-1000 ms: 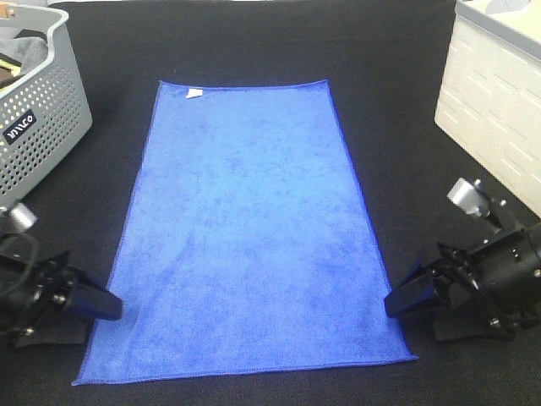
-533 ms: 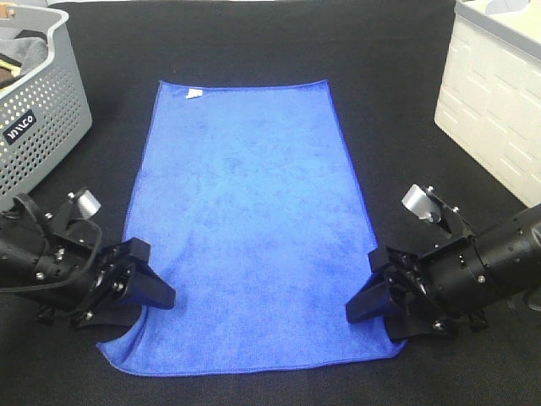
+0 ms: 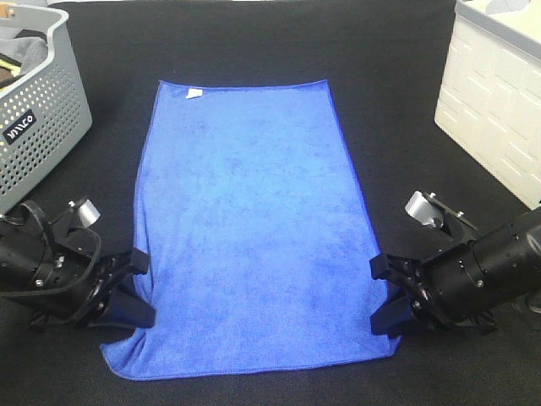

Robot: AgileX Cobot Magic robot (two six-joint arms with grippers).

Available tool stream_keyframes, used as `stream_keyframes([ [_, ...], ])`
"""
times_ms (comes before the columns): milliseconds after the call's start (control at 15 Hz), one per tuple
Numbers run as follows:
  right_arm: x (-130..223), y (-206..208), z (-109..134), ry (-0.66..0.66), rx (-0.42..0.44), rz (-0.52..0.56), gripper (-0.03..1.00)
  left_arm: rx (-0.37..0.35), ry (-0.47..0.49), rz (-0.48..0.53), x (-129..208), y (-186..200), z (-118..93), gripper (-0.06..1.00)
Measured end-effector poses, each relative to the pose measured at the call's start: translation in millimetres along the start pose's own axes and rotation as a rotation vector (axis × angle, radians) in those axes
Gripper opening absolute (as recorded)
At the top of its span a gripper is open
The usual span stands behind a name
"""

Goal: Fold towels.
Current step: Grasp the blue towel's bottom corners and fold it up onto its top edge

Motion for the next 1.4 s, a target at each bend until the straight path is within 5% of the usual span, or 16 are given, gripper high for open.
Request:
stream_keyframes([
  [267,13.4,22.3,3.1,0.007,0.043,0.015,0.00,-0.029,-0.028,0.007,20.5,30.4,0.3,0.01],
  [667,79.3,48.3,8.8,-0.031,0.001,0.052,0.00,-0.013,-0.012,0.094,71.1,46.0,5.1,0.01],
  [867,82.5,56.2,13.2,-0.006,-0.013,0.011,0.00,-0.010,-0.015,0.087,83.1,52.4,6.3,0.01],
  [1067,52.0,63.6,23.6,0.052,-0.017,-0.058,0.00,0.008,-0.055,-0.001,59.2,59.5,-7.0,0.01],
  [1400,-71.7,68.6,62.8,0.146,-0.065,-0.191,0.00,0.002,-0.153,-0.268,-27.0,84.4,-44.2,0.01],
])
Point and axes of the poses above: a point on each arm's last joint axis where the gripper is mounted, y pointing back along that axis away from the gripper, z along the wrist's bending axis when the last joint is at zero, x = y × z, the point moved 7 cm from there along -y, pointing out along that axis toward the gripper, and after that the axes turned 4 degrees about y, right-handed, at the moved point
